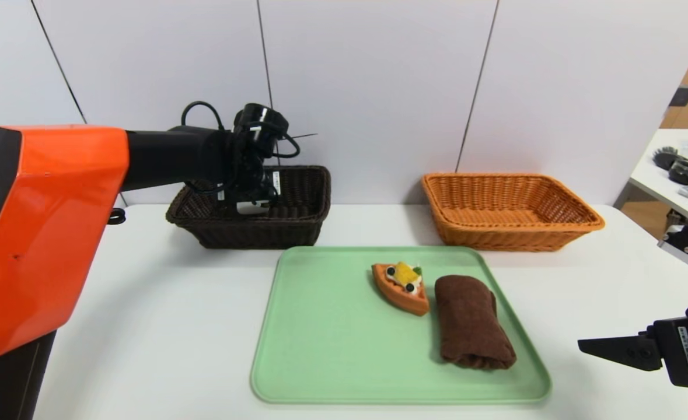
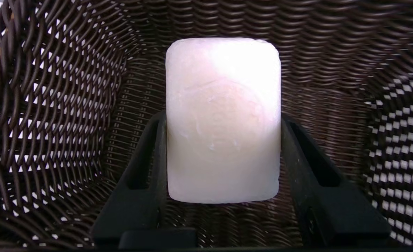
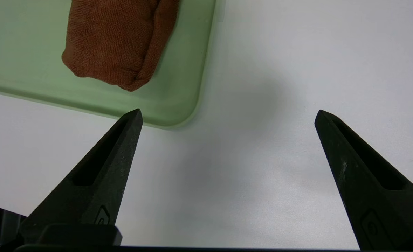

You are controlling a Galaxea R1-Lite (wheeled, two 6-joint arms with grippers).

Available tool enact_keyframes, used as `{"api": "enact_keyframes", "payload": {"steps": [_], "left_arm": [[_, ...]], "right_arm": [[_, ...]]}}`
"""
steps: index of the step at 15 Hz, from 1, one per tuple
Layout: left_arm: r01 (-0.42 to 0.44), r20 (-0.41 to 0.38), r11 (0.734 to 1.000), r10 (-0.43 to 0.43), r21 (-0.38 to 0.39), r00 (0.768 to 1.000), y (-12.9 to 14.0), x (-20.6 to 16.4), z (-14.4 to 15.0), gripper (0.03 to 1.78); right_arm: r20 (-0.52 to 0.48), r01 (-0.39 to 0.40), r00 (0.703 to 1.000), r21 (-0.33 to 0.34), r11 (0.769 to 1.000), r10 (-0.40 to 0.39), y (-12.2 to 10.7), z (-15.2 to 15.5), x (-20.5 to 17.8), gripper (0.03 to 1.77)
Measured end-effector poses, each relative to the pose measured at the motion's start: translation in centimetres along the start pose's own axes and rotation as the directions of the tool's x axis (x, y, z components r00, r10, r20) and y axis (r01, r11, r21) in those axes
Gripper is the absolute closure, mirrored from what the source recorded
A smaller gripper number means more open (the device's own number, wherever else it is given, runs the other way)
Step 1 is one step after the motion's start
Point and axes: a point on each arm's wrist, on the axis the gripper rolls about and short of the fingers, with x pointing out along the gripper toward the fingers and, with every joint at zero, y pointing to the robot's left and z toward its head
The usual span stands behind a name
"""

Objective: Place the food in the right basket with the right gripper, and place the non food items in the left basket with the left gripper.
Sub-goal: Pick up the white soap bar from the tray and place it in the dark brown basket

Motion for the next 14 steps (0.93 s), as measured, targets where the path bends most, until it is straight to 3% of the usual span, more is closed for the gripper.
{"api": "enact_keyframes", "payload": {"steps": [8,14], "left_arm": [[-0.010,-0.032,1.000,0.010,0.014,0.999,-0.27,1.10,-0.94,0.85],[-0.007,-0.019,1.000,0.008,0.010,1.000,-0.14,0.79,-0.60,0.46]], "right_arm": [[-0.002,0.000,1.000,0.001,1.000,0.000,-0.01,-0.12,0.01,0.10],[0.006,-0.001,1.000,0.000,1.000,0.001,0.02,-0.11,-0.16,0.10]]}}
